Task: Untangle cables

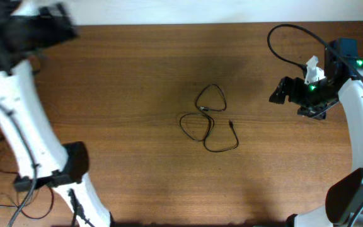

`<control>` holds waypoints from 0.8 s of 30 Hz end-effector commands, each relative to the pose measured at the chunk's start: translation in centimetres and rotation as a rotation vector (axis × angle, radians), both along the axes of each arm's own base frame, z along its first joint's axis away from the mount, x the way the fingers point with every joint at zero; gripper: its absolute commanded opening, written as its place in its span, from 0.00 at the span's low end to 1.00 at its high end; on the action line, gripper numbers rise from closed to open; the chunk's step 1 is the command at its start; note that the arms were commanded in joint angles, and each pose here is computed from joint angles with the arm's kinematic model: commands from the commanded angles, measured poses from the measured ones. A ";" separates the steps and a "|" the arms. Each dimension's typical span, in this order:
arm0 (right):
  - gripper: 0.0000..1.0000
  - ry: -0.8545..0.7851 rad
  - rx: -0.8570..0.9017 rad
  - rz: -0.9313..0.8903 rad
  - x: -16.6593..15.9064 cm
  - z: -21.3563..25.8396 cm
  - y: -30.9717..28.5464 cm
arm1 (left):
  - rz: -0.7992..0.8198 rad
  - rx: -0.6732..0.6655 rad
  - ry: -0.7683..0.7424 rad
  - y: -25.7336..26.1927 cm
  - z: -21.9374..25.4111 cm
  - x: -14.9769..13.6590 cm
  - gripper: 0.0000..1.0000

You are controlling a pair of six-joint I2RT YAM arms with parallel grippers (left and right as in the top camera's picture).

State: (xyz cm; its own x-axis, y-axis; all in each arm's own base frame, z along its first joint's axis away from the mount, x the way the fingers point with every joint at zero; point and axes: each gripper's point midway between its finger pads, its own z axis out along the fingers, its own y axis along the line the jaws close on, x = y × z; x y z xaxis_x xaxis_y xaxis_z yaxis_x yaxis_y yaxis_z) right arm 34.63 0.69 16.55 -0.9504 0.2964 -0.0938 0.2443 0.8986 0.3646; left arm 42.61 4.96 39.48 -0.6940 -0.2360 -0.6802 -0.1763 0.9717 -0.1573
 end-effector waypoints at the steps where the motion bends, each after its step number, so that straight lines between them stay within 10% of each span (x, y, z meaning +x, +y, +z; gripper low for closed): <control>1: 0.96 -0.010 -0.008 0.008 -0.1 0.2 0.1 | -0.473 0.137 0.129 -9.7 -5.1 1.5 1.00; 10: 0.95 -0.011 -0.009 0.008 -0.1 0.2 0.1 | -1.390 0.349 0.415 -29.1 -28.9 -4.1 1.00; 24: 0.96 -0.019 -0.038 0.011 0.1 0.1 -0.4 | -1.734 0.614 0.157 -32.7 -35.5 -3.3 1.00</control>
